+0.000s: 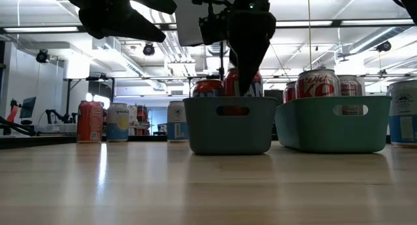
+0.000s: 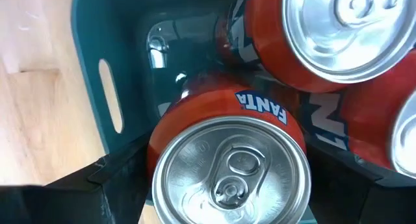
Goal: Sort soda cans
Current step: Put the bottom orange soda can into the dark green bin, then adjust the dark green bin
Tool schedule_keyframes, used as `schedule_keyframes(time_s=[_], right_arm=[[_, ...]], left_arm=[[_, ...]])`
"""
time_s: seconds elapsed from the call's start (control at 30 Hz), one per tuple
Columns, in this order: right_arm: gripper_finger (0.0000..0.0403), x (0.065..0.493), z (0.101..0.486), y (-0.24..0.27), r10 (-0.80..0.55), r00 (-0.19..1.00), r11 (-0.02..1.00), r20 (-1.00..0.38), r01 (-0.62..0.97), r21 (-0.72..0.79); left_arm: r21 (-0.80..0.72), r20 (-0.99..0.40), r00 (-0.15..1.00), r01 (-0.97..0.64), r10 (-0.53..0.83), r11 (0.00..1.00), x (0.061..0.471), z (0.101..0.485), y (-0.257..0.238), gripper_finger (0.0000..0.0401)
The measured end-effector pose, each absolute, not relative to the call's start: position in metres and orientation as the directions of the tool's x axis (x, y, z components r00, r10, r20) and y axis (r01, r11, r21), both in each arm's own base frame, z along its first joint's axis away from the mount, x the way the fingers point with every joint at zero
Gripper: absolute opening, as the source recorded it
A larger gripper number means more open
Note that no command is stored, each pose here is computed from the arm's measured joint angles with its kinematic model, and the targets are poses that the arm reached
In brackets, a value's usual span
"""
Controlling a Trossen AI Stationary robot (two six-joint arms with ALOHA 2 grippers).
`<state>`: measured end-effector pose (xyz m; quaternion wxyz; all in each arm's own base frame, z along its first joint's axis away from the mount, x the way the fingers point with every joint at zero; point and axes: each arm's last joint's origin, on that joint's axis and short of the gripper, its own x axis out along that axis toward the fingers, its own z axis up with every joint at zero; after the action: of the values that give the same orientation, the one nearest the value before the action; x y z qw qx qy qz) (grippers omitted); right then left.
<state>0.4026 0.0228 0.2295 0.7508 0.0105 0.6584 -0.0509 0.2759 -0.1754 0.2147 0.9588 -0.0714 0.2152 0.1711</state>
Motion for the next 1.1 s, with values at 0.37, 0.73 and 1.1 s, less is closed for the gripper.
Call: schedule_keyframes(time_s=[0.37,0.73,1.1], right_arm=[[0.0327,0.405,0.227,0.014,-0.033,0.129,0.994,-0.991,0.107,-0.019],[0.0358,0.4,0.238,0.014,-0.02,0.143,0.996,-0.989,0.093,-0.007],[0.0358,0.367,0.294,0.063,0.004,0.27,0.995,-0.963,-0.093,-0.022]], left_arm=[[-0.06,-0.439,0.848,-0.357,0.297,0.932,0.276,0.214,-0.176,0.0322],[-0.039,-0.455,0.837,-0.36,0.305,0.932,0.274,0.212,-0.175,0.0322],[-0.081,-0.477,0.801,-0.449,0.361,0.89,0.278,0.202,-0.168,0.0322]])
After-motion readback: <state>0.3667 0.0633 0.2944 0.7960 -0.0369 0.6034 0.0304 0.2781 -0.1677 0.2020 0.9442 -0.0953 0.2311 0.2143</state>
